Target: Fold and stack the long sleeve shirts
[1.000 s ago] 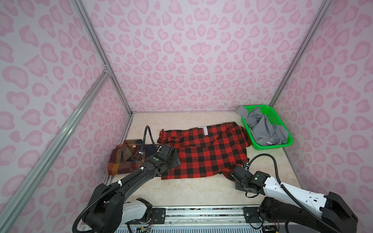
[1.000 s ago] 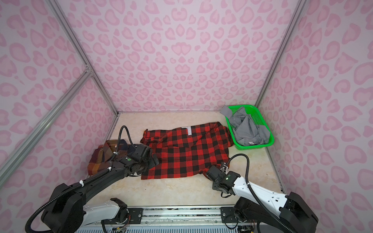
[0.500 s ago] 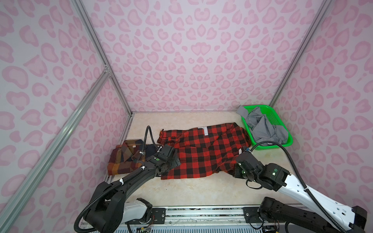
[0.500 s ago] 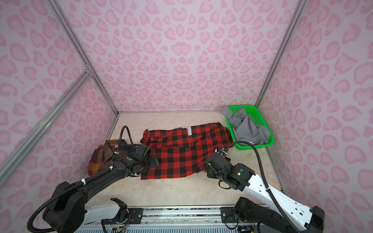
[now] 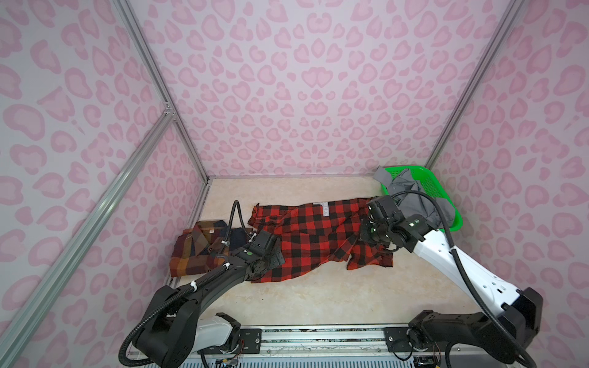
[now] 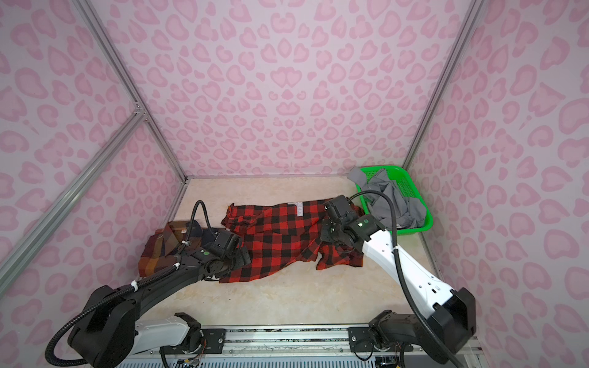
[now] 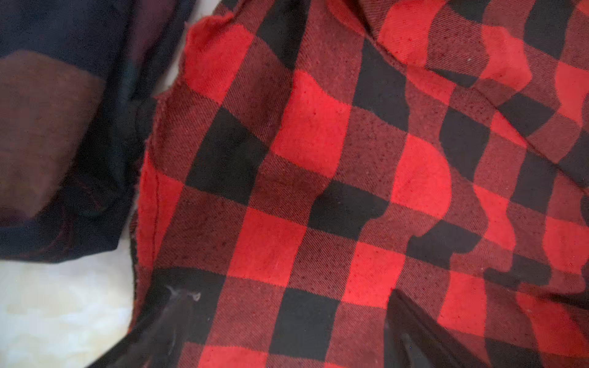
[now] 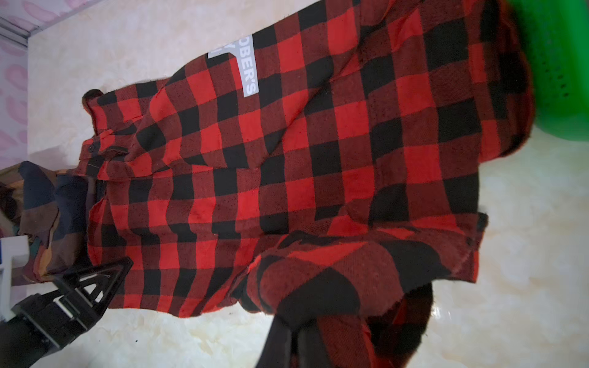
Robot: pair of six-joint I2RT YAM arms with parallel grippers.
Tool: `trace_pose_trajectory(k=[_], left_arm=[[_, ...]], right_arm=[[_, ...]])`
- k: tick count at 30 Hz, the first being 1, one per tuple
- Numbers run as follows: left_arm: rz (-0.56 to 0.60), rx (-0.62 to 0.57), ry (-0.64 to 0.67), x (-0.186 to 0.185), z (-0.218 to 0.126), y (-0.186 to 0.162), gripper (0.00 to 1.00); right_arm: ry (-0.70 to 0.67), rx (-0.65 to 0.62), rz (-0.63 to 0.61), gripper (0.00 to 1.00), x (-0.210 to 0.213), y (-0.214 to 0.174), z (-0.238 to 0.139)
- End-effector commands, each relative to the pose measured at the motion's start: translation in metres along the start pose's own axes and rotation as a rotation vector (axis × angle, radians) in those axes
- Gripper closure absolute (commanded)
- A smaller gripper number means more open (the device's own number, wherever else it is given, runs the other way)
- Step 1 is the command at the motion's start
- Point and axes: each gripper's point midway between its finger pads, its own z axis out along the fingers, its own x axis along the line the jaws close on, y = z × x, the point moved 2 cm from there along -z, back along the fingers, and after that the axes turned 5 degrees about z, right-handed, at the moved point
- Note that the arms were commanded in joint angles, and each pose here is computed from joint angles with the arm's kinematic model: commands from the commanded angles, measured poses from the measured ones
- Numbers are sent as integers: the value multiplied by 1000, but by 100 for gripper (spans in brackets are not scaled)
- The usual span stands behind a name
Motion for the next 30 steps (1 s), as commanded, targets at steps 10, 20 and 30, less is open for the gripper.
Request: trace_pose_trajectory(k=[10,20,30], left_arm=[[0,-8,-33,-4,4,-2,3],[-1,1,-62,-7,9,-6,3],[-2,-20,-94,-11,0,-3,3]], right_arm=[[-161,127,-23,62,-26,10,73],[-231,-43,198,35,-112,21,-10],[-338,128,344,39,-178,-47,40]])
